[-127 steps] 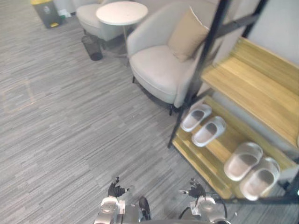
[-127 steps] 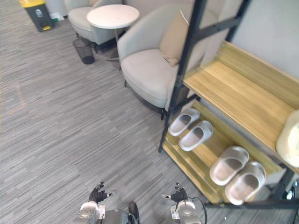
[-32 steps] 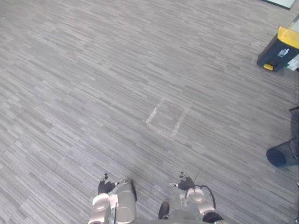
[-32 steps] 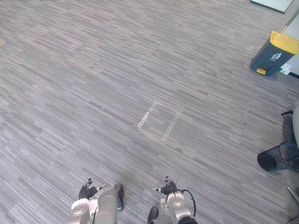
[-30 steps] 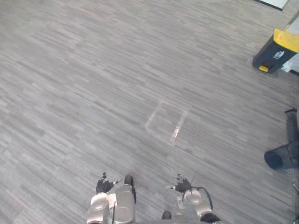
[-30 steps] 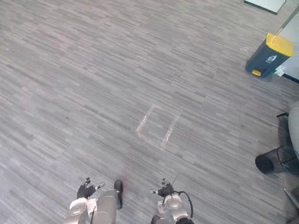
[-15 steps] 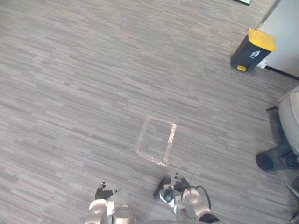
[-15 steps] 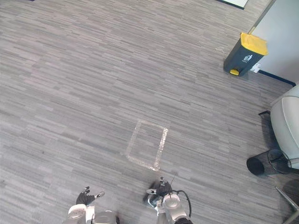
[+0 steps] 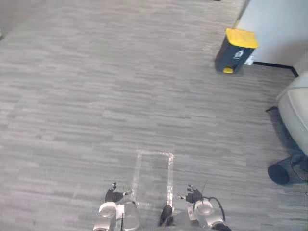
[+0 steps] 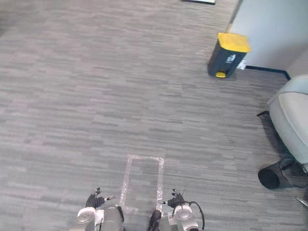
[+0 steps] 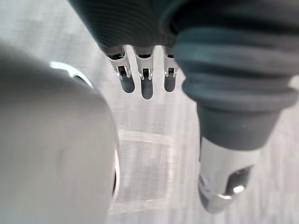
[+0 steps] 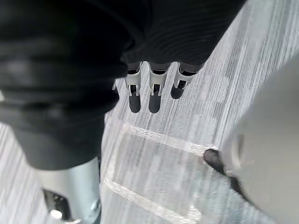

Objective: Organize the slippers on the shoe rack

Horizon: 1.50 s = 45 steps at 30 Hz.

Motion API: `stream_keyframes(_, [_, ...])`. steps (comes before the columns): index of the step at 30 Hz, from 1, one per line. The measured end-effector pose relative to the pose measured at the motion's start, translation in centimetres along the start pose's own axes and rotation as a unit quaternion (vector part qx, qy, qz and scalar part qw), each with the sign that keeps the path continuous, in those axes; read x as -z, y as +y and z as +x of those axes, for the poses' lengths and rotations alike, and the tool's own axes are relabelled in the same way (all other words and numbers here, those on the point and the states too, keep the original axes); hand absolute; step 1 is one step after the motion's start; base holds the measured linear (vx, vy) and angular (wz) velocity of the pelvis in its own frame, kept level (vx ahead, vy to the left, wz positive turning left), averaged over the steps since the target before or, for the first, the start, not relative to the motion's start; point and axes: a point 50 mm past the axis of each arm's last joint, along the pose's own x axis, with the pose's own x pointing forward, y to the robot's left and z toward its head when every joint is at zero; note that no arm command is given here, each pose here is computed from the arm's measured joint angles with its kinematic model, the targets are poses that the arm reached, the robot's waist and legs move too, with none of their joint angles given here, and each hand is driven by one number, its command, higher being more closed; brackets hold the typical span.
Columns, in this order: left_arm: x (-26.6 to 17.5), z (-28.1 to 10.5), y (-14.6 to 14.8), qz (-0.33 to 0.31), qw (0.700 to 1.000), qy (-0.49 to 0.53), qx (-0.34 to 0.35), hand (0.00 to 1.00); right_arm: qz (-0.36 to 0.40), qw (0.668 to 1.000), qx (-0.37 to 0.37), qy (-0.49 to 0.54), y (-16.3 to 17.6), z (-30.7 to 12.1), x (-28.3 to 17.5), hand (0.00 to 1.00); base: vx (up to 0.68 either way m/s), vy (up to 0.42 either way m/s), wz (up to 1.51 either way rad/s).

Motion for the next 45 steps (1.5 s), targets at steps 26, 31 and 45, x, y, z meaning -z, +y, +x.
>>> stream_keyframes(26, [3.7,-0.5,2.1,0.062,0.995,0.077,-0.001,0.0,-0.007,1.0,0.017,0.02,-1.8,-0.3,1.8,0.0,0.21,0.086,-0.74])
stream_keyframes(31, [4.0,-0.8,1.6,0.067,0.995,0.075,0.007,0.0,-0.004,0.999,0.027,0.027,-2.2,-0.4,2.3,0.0,0.11,0.029,-0.78])
stream_keyframes(45, [5.2,-1.3,2.0,0.048,0.994,0.096,-0.001,0.0,-0.016,0.999,0.019,0.033,-2.0,-0.3,2.4,0.0,0.02,0.223,-1.09])
